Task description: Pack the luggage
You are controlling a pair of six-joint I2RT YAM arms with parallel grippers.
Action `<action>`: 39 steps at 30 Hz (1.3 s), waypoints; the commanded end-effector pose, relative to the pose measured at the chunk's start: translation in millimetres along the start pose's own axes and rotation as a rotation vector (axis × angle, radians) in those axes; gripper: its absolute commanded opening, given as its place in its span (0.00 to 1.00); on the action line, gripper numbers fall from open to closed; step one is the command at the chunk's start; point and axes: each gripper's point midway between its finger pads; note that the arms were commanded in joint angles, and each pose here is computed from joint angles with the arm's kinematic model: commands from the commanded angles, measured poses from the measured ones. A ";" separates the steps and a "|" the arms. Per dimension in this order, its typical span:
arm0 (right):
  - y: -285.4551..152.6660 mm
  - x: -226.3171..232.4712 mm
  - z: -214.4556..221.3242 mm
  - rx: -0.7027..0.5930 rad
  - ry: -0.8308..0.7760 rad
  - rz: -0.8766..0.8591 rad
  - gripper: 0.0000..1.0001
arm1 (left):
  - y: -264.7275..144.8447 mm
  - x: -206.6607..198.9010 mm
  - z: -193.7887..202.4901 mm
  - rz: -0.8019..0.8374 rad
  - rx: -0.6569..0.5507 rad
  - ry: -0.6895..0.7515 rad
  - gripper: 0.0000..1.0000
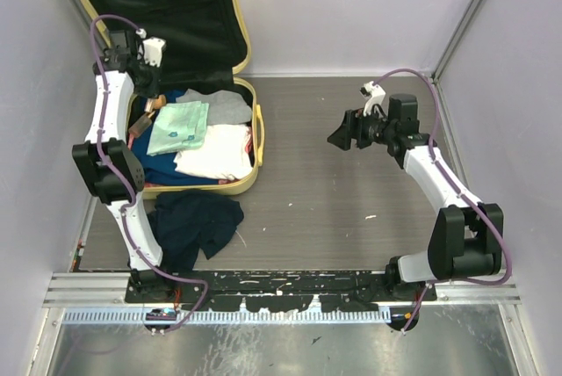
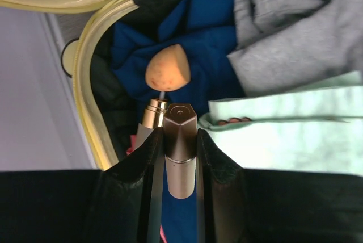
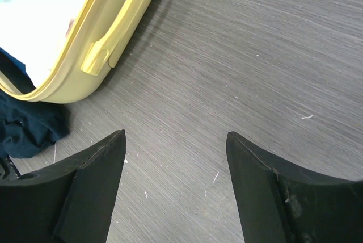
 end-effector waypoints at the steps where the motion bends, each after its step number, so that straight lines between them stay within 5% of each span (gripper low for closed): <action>1: 0.8 18.6 -31.2 -0.066 -0.055 -0.053 0.76 | 6.9 36.4 -2.2 -0.138 0.011 0.093 0.08; 12: 26.5 28.2 -64.5 -0.085 -0.103 -0.086 0.76 | 5.3 50.6 -31.1 -0.178 -0.086 0.097 0.69; 18: 51.0 42.1 -102.0 -0.153 -0.158 -0.109 0.79 | -21.2 32.0 -89.3 -0.072 -0.345 -0.016 0.72; 28: 85.9 46.0 -124.2 -0.174 -0.156 -0.133 0.79 | -75.3 -46.7 -228.5 0.103 -0.807 -0.011 0.65; 39: 67.9 40.7 -103.2 -0.142 -0.170 -0.083 0.79 | -57.8 -92.3 -322.0 0.059 -1.053 -0.074 0.57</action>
Point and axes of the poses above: each gripper's point midway between its finger pads, its own y axis out along the fingers, its own x axis along the line the jaws close on, z = x × y, and after that the axes turned 15 degrees about y, right-handed
